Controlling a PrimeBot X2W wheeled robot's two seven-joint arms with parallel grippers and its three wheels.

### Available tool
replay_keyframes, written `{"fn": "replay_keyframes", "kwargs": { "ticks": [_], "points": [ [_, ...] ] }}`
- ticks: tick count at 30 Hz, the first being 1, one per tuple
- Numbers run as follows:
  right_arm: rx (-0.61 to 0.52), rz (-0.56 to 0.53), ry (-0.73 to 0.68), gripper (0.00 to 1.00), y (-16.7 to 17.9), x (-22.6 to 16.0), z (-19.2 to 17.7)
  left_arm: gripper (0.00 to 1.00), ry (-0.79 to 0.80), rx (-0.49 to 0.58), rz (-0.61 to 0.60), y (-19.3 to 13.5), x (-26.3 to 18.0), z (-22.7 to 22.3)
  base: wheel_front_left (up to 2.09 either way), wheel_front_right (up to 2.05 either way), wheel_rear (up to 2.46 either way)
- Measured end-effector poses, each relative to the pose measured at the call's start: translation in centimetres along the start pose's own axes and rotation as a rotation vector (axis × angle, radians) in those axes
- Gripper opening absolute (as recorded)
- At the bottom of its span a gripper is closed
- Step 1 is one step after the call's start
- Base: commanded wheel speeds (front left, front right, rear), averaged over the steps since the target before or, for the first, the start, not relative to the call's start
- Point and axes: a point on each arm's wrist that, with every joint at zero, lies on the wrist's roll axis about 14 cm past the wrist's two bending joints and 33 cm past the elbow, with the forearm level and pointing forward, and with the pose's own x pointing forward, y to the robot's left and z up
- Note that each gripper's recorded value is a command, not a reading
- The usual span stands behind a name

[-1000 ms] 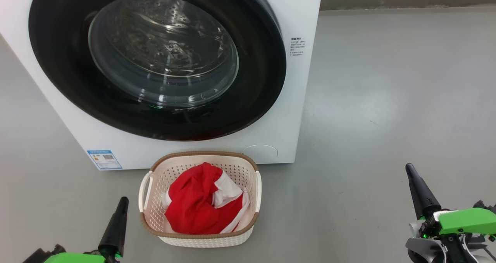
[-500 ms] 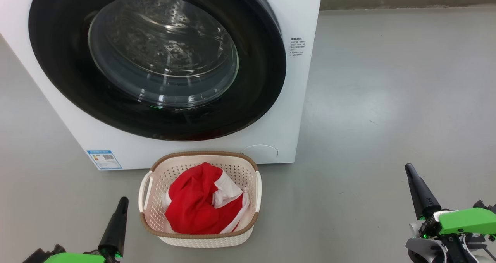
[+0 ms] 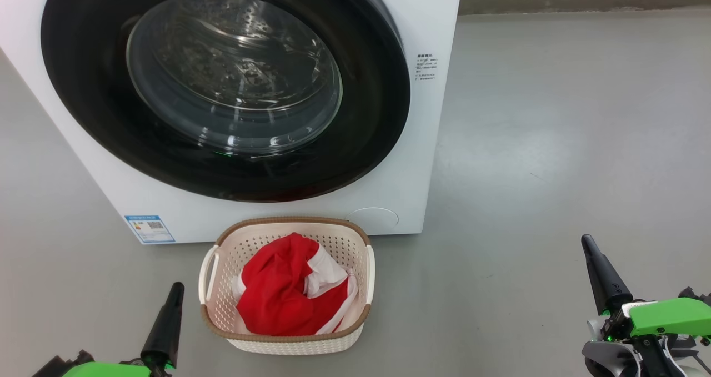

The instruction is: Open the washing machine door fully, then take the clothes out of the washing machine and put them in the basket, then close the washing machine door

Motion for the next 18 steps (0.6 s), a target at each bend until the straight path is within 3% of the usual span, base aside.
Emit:
{"fn": "replay_keyframes", "kwargs": {
  "ticks": [18],
  "points": [
    [0.003, 0.000, -0.004, 0.00, 0.01, -0.01, 0.11, 0.00, 0.000, 0.000, 0.000, 0.00, 0.00, 0.00, 0.00, 0.00, 0.00]
  ]
}}
